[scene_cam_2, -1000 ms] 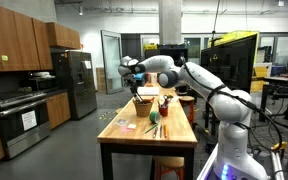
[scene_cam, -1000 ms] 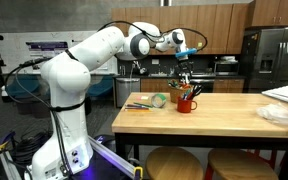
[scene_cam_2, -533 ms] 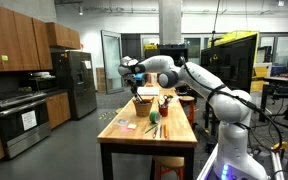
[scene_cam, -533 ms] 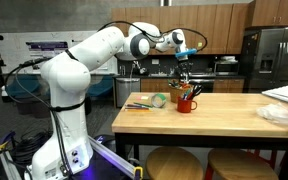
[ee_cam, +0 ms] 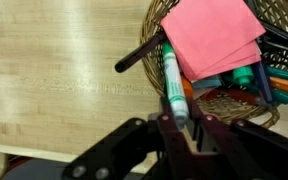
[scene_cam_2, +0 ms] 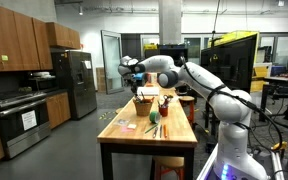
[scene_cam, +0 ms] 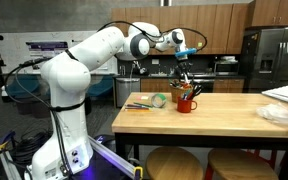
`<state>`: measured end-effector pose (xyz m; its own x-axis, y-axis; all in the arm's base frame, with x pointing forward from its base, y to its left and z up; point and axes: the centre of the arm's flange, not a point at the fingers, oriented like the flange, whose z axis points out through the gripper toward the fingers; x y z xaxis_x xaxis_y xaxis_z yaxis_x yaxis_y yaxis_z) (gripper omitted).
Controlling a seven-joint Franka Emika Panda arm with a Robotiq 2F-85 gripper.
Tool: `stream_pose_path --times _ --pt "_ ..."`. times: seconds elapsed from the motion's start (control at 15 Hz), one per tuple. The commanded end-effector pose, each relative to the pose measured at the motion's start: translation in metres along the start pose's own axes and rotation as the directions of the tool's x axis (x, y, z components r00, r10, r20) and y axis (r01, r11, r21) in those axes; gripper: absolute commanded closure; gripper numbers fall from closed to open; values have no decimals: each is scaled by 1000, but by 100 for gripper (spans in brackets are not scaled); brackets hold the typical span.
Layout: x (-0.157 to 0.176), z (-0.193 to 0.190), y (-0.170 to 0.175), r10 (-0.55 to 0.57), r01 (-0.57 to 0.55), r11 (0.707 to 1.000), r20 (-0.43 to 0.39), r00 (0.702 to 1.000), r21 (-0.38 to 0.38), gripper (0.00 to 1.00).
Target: Remove one marker from the basket
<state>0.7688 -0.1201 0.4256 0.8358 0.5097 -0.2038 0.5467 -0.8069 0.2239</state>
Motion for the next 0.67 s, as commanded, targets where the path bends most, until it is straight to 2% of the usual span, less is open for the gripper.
stream_pose_path --times 0.0,0.2,0.27,0.6 --pt "5 -19 15 -14 14 1000 16 1000 5 90" --pt "0 -26 11 -14 13 1000 10 1000 15 91" --pt "-1 -29 9 -16 16 1000 4 1000 20 95" --pt "-7 -47 -1 -22 23 999 -39 999 24 95"
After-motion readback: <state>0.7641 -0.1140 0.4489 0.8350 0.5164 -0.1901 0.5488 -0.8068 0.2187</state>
